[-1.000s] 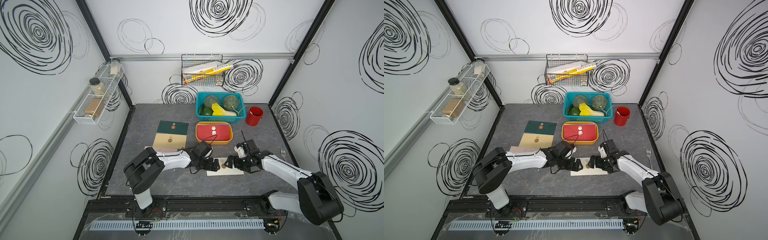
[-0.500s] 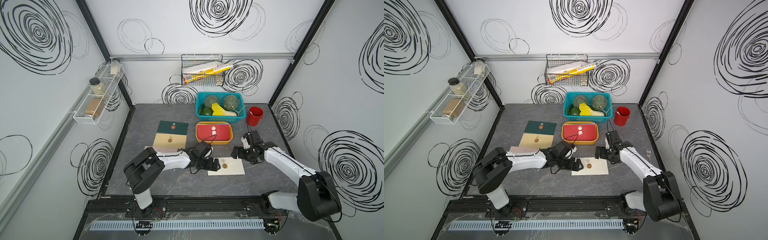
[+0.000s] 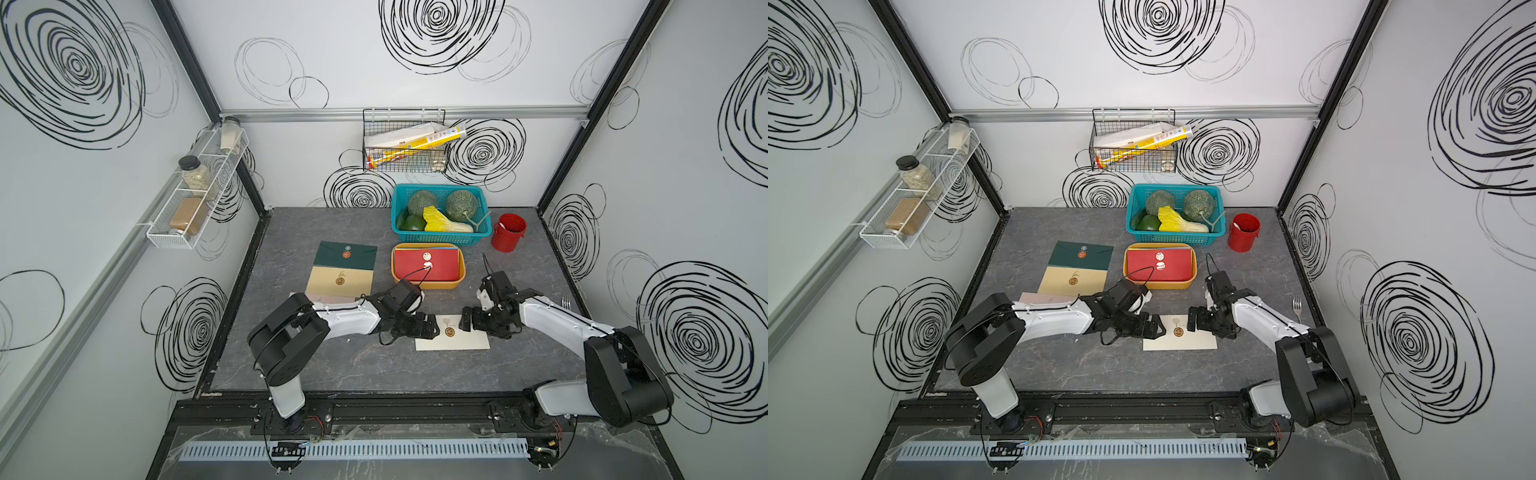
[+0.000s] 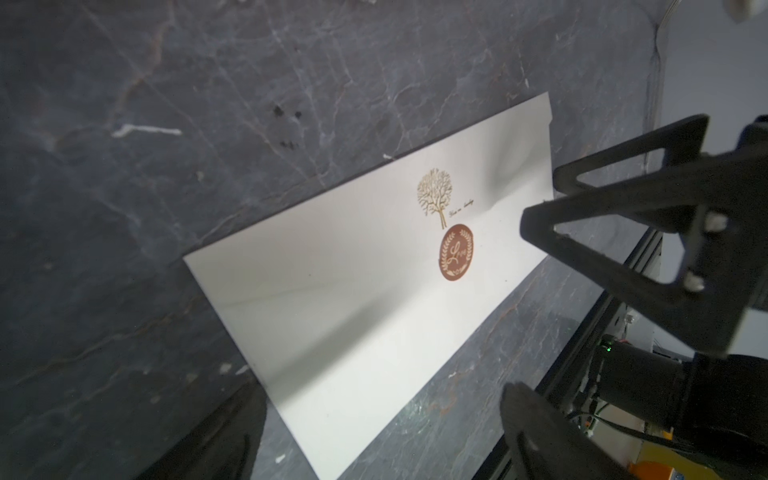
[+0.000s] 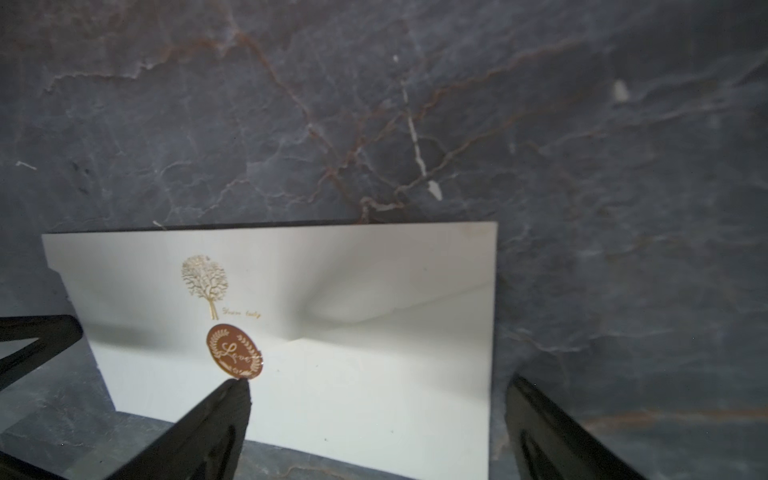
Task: Put the sealed envelopes into the storage box
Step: Pick up the envelope from the center of the board.
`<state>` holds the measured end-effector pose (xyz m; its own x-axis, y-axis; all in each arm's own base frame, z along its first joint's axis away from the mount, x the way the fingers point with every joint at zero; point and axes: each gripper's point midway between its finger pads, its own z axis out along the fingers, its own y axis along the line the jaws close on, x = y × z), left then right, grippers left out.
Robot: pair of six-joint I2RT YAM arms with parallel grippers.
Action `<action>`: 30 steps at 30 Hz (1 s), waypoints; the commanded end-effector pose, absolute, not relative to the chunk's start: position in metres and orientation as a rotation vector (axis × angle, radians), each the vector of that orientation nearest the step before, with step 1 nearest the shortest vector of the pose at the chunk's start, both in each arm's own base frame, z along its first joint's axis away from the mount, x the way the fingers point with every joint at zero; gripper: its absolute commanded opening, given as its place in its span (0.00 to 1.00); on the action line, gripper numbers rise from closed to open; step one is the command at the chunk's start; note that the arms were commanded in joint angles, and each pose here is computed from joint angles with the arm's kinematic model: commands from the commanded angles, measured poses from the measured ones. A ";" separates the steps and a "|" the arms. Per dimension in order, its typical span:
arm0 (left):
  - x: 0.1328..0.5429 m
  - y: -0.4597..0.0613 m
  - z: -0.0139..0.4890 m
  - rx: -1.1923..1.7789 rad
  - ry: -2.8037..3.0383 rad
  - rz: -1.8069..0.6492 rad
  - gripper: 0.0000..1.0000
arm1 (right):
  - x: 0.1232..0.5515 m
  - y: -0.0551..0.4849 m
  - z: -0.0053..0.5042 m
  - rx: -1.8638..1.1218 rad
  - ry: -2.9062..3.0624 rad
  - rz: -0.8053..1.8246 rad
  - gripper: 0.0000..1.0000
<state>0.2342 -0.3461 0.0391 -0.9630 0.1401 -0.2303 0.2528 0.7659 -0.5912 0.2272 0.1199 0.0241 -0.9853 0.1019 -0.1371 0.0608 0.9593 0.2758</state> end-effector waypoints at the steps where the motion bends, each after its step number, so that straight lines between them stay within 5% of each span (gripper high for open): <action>1: 0.224 -0.331 0.010 0.323 2.903 -0.867 0.95 | 0.201 0.135 0.004 0.143 3.053 0.460 1.00; 30: 0.221 -0.328 -0.016 0.362 2.968 -0.680 0.97 | 0.202 0.185 0.022 0.079 2.911 0.834 1.00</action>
